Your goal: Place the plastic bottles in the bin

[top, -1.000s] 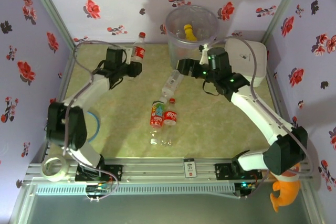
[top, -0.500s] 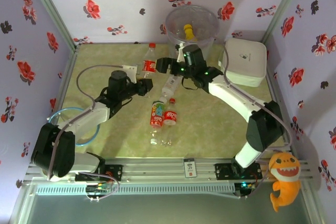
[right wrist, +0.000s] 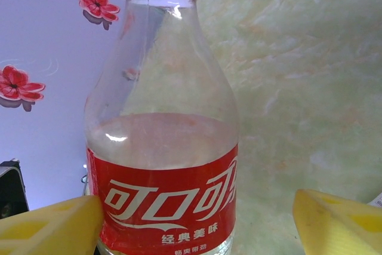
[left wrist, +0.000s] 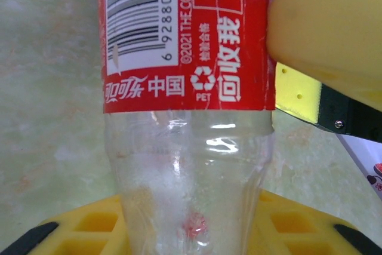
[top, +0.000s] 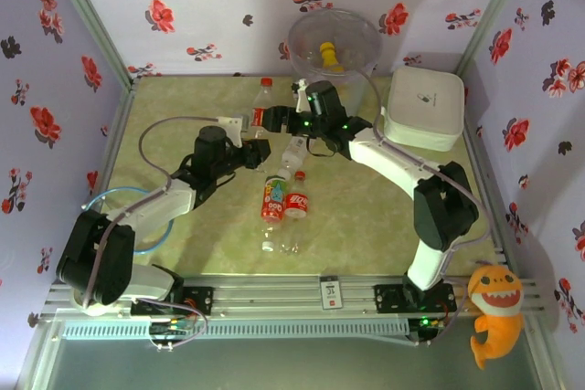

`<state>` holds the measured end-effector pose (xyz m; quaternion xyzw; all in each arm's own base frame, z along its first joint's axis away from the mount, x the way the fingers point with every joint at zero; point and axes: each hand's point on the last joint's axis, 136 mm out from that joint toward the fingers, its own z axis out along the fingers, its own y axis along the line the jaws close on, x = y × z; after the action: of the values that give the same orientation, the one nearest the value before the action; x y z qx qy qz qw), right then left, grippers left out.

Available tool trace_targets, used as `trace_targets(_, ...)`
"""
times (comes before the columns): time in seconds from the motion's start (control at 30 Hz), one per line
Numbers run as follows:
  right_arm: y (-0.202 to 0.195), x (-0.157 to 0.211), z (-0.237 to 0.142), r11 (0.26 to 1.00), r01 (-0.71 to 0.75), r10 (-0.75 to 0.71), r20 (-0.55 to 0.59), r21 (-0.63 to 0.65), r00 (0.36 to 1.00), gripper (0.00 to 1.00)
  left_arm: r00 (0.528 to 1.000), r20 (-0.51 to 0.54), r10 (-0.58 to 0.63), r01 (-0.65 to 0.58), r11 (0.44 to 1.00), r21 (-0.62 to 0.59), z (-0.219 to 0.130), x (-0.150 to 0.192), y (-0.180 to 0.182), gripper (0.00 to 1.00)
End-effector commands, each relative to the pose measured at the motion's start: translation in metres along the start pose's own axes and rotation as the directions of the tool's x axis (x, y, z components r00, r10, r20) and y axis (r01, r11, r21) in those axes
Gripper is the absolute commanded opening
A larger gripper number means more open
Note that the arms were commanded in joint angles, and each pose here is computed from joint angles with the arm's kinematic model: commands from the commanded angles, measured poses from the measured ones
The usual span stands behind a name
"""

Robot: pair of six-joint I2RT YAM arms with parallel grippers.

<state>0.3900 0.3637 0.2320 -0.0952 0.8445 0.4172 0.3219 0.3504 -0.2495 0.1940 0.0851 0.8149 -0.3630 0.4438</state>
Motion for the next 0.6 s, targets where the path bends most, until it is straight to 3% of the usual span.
trace_targets(0.0, 0.007, -0.001, 0.009, 0.999, 0.024, -0.024, -0.009, -0.030, 1.000, 0.86, 0.997, 0.043, 0.064, -0.069, 0.990, 0.121, 0.002, -0.013, -0.036, 0.10)
trace_targets(0.23, 0.020, -0.002, -0.001, 0.996, 0.030, -0.030, 0.003, -0.082, 1.000, 0.89, 0.998, 0.036, 0.045, -0.048, 0.995, 0.088, 0.006, -0.012, -0.029, 0.09)
trace_targets(0.57, 0.006, 0.004, 0.010, 1.000, 0.008, -0.009, -0.025, -0.030, 1.000, 0.75, 0.998, 0.045, 0.038, -0.042, 0.992, 0.115, 0.003, -0.015, -0.035, 0.10)
